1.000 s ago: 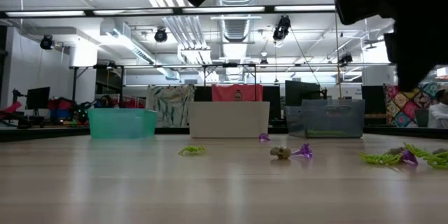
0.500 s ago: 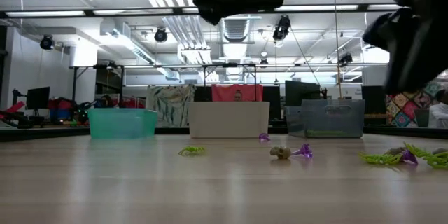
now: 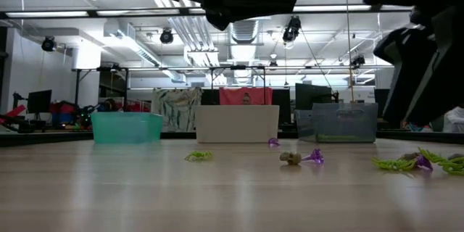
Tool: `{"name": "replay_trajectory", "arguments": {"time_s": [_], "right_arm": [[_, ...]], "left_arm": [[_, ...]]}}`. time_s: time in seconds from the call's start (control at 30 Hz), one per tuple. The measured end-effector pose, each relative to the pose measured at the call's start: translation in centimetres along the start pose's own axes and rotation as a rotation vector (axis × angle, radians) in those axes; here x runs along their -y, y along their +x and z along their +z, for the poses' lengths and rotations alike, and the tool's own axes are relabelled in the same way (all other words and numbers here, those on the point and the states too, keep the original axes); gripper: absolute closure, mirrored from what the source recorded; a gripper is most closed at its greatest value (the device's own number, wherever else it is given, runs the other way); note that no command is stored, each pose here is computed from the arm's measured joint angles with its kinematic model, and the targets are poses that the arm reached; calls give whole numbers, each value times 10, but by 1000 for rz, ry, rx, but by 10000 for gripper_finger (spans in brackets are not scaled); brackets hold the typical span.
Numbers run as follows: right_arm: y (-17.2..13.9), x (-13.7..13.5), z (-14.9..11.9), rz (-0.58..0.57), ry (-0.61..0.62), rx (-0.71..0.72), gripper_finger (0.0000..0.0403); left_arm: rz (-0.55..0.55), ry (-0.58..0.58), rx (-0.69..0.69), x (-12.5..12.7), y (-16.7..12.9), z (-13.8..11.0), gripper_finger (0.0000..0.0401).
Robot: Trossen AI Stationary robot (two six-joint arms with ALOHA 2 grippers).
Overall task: Sort Halloween decoration
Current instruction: Put the green spider toy into the black bin
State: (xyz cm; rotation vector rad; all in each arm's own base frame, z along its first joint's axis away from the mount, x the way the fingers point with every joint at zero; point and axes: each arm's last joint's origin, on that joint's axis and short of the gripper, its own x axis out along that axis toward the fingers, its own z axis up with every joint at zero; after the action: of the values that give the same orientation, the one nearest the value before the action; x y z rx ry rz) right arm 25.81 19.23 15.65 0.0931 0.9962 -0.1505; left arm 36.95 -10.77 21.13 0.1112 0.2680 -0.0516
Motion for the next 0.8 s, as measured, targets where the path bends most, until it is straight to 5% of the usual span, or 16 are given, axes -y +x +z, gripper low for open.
{"name": "replay_trajectory", "arguments": {"time_s": [0.8], "right_arm": [[37, 11, 3, -8, 38, -91, 200]], "left_arm": [[-1, 0, 2, 0, 0, 0, 310]]}}
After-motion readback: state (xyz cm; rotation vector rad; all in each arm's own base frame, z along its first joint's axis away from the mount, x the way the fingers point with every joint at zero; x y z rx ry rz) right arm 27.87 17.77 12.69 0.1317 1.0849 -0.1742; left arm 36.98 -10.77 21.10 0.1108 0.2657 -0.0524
